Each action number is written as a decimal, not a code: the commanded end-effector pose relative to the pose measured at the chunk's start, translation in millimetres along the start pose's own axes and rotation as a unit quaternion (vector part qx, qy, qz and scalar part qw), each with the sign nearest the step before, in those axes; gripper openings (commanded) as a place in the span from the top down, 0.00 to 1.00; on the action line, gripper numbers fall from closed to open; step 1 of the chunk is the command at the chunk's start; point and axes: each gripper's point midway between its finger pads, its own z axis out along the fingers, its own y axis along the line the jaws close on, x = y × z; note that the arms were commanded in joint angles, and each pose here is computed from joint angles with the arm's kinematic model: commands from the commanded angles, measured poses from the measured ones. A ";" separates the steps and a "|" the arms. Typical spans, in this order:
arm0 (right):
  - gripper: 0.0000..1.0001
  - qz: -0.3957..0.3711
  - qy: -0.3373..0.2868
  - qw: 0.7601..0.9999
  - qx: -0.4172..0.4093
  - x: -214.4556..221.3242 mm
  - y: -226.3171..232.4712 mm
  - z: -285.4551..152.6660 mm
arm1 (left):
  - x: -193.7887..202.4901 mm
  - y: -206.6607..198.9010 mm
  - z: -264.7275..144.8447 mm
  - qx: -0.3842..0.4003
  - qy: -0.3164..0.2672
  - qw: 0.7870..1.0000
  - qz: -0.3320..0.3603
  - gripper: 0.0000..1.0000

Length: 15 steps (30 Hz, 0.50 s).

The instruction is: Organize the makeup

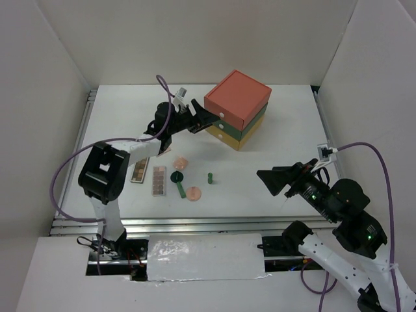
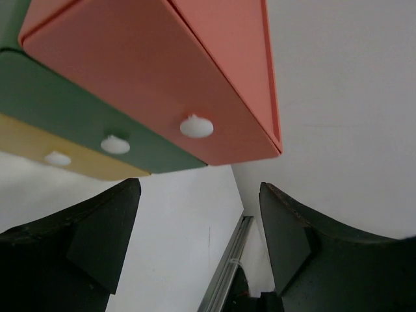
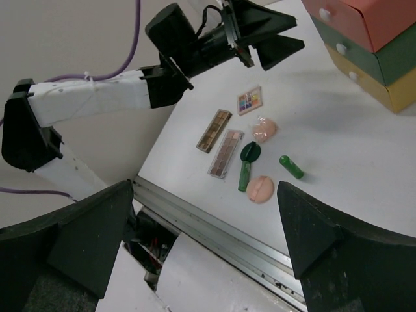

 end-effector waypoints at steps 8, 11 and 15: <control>0.00 -0.027 -0.032 0.999 -0.001 -14.8 1.2 4.6 | -24.0 -12.3 39.8 0.064 -0.012 0.998 0.023 0.21; 0.00 -0.032 -0.037 0.999 0.002 -17.8 1.0 2.2 | -21.7 -2.7 47.7 0.067 -0.008 0.998 0.014 0.26; 0.00 -0.038 -0.039 0.999 0.007 -18.9 -1.2 -0.2 | -23.5 -5.9 54.9 0.082 -0.008 0.997 0.001 0.29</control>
